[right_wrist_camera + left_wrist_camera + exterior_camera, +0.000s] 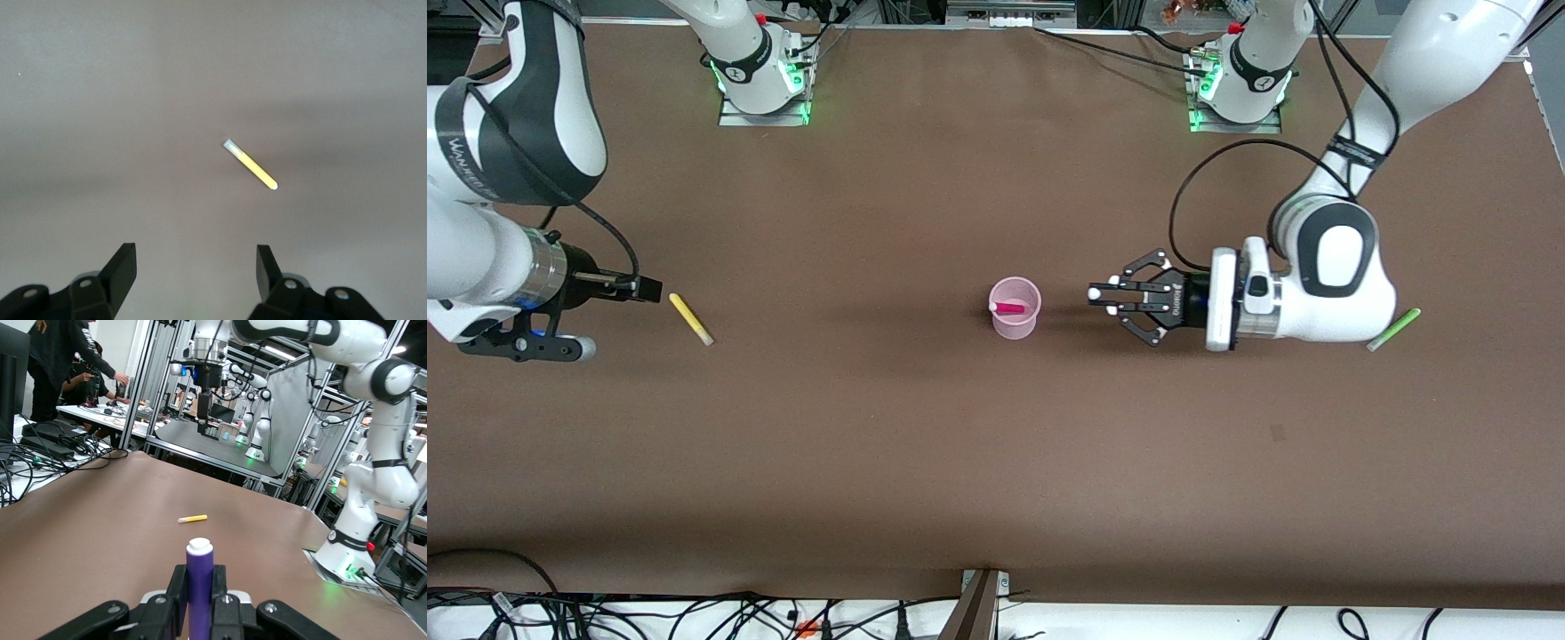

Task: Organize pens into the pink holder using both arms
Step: 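Move the purple marker over the pink cup with the left gripper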

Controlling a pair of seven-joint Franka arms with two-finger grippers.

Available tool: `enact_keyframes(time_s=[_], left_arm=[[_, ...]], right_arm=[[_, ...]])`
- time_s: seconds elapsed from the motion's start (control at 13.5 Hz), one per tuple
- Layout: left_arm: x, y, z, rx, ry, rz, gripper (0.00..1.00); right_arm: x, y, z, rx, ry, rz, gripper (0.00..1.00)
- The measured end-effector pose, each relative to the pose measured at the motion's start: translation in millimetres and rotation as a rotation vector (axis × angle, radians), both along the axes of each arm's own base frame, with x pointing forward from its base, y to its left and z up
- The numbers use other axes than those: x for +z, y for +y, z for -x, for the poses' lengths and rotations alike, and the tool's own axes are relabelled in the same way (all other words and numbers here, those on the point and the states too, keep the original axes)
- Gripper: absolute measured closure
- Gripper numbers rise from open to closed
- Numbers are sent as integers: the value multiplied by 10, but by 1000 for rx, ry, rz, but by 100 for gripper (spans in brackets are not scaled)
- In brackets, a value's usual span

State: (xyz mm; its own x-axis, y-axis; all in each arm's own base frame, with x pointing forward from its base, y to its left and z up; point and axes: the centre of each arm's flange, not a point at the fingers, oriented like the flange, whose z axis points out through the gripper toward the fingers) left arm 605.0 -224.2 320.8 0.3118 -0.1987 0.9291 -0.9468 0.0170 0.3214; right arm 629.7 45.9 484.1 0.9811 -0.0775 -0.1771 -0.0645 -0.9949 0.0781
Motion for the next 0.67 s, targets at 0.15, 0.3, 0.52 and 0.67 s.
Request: enact_keyframes(time_s=[0.15, 0.3, 0.52, 0.67], left_arm=[[-170, -179, 75, 23, -1, -16, 81], [-327, -391, 150, 51, 6, -5, 81], [-575, -736, 308, 55, 27, -27, 81], [-704, -873, 386, 53, 39, -40, 81]], right_arm=[[-57, -38, 184, 1, -20, -9, 17], [-28, -60, 285, 0, -34, -13, 15], [-9, -71, 300, 0, -48, -15, 2], [-14, -79, 298, -1, -49, -15, 1]])
